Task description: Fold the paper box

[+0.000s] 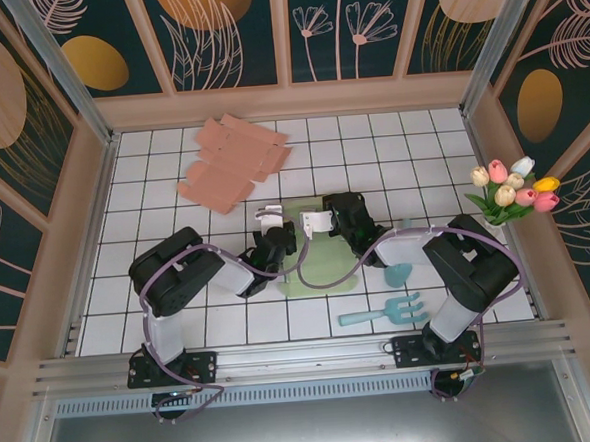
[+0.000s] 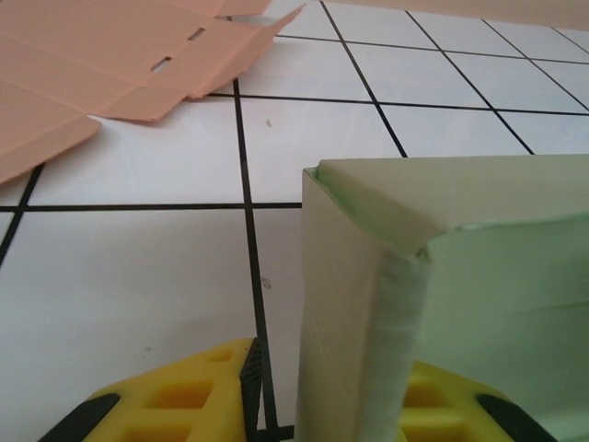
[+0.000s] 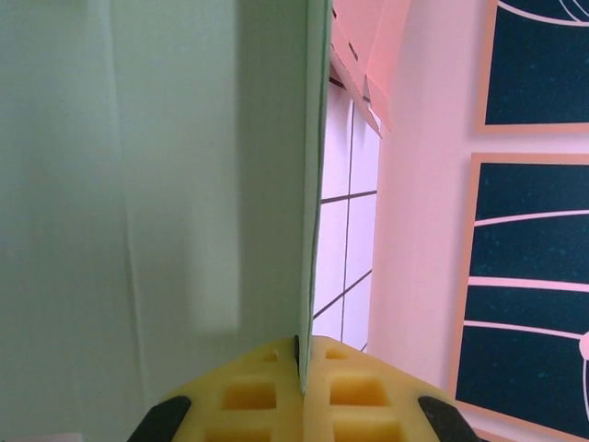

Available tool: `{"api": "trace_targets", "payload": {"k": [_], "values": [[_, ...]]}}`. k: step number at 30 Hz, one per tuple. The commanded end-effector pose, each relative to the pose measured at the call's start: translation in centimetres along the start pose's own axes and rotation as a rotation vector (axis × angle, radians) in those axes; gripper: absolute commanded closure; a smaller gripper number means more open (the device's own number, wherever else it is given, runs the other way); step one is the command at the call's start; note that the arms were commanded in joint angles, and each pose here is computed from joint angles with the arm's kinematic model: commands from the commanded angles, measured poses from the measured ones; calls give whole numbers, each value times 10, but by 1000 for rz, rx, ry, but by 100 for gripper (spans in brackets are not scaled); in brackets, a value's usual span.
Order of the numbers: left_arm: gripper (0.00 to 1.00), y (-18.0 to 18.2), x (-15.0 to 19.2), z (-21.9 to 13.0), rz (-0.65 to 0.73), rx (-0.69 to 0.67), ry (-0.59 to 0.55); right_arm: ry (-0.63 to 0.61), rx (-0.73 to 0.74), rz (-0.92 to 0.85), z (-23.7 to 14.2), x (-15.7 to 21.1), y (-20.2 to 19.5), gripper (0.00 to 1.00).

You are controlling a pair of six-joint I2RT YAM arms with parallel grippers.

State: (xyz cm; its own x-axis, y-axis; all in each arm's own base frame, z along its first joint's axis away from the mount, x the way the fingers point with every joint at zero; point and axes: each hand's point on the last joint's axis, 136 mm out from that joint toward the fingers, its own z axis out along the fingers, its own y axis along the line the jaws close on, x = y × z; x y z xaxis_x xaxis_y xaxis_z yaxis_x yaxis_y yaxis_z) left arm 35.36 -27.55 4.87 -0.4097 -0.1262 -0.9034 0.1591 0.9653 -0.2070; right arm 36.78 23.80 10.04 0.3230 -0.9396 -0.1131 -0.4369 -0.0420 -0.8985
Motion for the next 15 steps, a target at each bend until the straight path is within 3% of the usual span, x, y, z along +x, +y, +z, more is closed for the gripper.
{"api": "trace_targets", "payload": {"k": [1, 7, 13, 15], "values": [[69, 3, 19, -2, -27, 15, 79, -5, -85, 0, -3, 0, 20, 100], [66, 9, 35, 1, -29, 0, 108, -1, -87, 3, -3, 1, 20, 100], [74, 20, 42, 10, 38, -76, 119, 3, -90, 0, -4, 2, 21, 100], [81, 22, 45, 12, 48, -90, 120, 3, -91, 0, -4, 2, 21, 100]]}}
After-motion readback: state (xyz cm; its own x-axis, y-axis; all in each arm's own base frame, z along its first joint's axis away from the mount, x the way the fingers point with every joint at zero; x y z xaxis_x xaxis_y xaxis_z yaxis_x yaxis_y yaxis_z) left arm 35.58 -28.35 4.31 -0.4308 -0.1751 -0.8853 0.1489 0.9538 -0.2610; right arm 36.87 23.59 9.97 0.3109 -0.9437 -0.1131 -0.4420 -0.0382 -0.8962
